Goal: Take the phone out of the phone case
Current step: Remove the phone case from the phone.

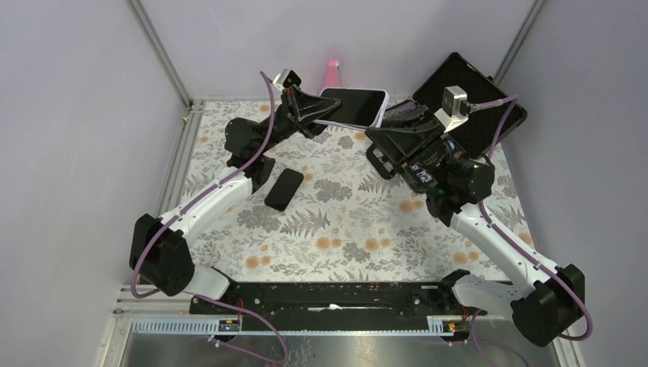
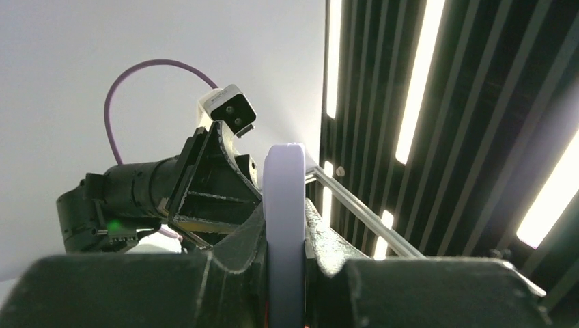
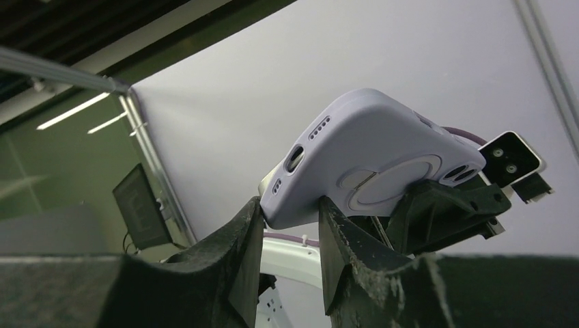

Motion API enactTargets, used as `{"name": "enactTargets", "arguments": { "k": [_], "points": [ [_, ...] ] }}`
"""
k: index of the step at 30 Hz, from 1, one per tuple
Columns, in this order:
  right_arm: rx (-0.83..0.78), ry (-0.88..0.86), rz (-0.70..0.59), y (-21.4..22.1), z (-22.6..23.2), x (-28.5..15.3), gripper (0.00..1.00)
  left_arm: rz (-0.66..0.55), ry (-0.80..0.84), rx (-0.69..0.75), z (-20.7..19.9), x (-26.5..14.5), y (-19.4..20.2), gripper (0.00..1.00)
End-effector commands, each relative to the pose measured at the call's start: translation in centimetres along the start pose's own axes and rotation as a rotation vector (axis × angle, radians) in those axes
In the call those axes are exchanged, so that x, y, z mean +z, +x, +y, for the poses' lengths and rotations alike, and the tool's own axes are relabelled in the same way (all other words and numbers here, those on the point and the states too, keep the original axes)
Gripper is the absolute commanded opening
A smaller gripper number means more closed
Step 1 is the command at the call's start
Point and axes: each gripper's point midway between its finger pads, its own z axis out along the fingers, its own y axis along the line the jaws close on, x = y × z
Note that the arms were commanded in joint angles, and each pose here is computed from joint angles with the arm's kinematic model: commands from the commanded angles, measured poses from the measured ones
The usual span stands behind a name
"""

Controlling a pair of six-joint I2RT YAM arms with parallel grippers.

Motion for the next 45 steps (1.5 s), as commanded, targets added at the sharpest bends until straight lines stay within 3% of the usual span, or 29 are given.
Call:
{"name": "enactTargets", "arguments": {
  "k": [1,5,13,17,19,21,23,25,29,35,38,41,45],
  "points": [
    [-0.094,-0.252,0.136,0.8,5.9,0.9,0.0,0.151,-0.145,-0.269,2.3,0.7,4.0,0.0],
    [-0.098,-0.275,0.183,1.3,6.2,1.0,0.0,0.153,-0.154,-0.265,2.6,0.6,4.1,0.0],
    [-0.013,-0.227,0.153,1.2,4.6,1.3,0.0,0.203,-0.119,-0.227,1.6,1.6,5.1,0.0],
    [0.067,-0.118,0.166,1.9,2.5,1.0,0.03,0.166,-0.055,-0.187,0.6,1.3,4.1,0.0],
    [0.061,-0.055,0.192,2.7,1.7,0.1,0.43,0.148,-0.031,-0.152,-0.1,1.0,3.3,0.0],
    [0.041,0.013,0.176,3.1,1.1,-1.5,0.74,0.126,-0.023,-0.103,-0.8,0.6,2.4,0.0],
    [0.014,0.068,0.184,3.4,0.7,-2.5,0.86,0.113,-0.038,-0.064,-1.0,0.3,1.8,0.0],
    [-0.012,0.091,0.237,3.8,1.3,-3.1,0.9,0.101,-0.049,-0.046,-1.0,-0.2,1.2,0.0],
    [-0.038,0.139,0.246,2.8,2.4,-3.2,0.93,0.125,-0.04,-0.005,-1.4,-0.4,1.1,0.0],
    [0.104,0.314,0.146,0.1,0.2,-2.8,0.92,0.122,-0.069,0.077,-1.8,-1.4,0.7,0.0],
    [0.251,0.415,0.097,-0.6,-2.6,-3.1,0.82,0.157,-0.064,0.112,-2.5,-1.4,1.6,0.0],
    [0.349,0.394,0.073,-1.1,-3.5,-2.2,0.69,0.177,-0.086,0.13,-2.1,-1.7,2.0,0.0],
    [0.413,0.406,0.022,-2.0,-4.3,-1.7,0.61,0.181,-0.081,0.131,-1.9,-2.1,2.1,0.0]
  ]
}}
